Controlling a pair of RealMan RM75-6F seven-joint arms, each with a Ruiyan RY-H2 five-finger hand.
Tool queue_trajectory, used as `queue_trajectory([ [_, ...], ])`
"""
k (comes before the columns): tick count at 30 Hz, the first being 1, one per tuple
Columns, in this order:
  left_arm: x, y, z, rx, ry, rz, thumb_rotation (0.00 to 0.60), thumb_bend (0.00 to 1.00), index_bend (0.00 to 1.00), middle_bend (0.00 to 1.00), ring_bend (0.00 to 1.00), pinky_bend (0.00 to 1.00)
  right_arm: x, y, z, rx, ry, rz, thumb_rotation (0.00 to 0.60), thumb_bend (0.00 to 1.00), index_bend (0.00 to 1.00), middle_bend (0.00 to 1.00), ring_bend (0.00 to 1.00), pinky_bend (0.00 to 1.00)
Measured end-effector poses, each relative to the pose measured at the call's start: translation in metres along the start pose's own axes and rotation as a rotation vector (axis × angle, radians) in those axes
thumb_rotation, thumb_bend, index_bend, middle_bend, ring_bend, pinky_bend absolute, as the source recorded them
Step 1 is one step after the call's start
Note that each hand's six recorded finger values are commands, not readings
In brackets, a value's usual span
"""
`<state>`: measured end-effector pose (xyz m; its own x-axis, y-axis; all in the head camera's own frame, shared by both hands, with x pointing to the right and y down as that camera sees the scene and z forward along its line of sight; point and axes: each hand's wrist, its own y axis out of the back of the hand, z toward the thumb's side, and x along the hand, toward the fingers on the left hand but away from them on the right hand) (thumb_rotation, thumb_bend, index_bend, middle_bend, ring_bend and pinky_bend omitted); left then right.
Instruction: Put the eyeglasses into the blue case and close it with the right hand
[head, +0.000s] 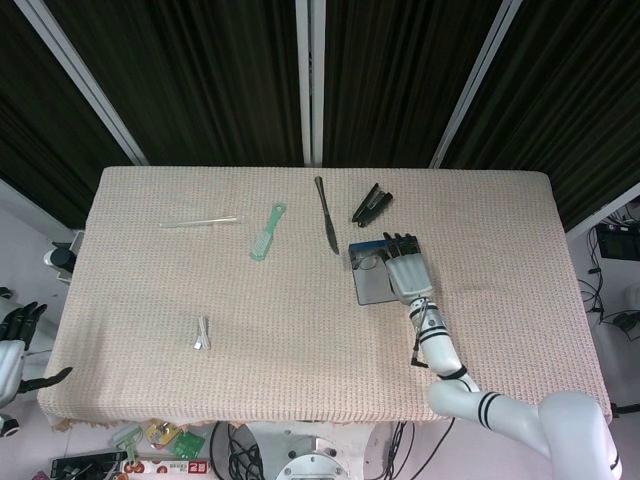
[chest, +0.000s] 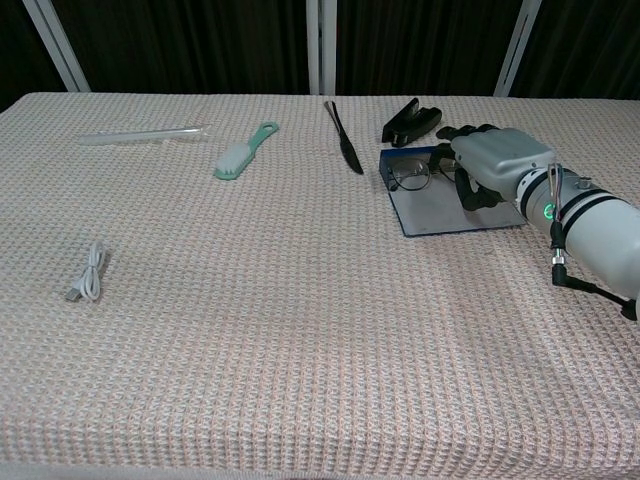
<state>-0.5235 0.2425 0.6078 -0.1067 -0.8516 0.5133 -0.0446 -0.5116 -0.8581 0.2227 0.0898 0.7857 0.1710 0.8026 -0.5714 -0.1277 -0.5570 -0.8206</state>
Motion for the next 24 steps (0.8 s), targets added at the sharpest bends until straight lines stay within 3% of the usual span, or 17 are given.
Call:
queue_trajectory([
  [6,0.0,0.001,0.0,0.001,-0.001,0.002,0.446,0.1,0.05,0.04,0.04,0.18,-0.002,0.0,0.0,0.0,-0.005,0.001,0.6,0.83,0.15,0.0,0.0,0.0],
  [17,0.0,0.001,0.001,0.0,0.0,-0.001,0.444,0.1,0.05,0.04,0.04,0.19,0.002,-0.001,0.002,-0.016,0.004,0.004,0.6,0.84,0.15,0.0,0.0,0.0],
  [24,0.0,0.0,0.001,-0.003,-0.003,-0.005,0.443,0.1,0.05,0.04,0.04,0.19,0.021,0.006,0.0,-0.043,0.035,-0.007,0.6,0.82,0.15,0.0,0.0,0.0],
])
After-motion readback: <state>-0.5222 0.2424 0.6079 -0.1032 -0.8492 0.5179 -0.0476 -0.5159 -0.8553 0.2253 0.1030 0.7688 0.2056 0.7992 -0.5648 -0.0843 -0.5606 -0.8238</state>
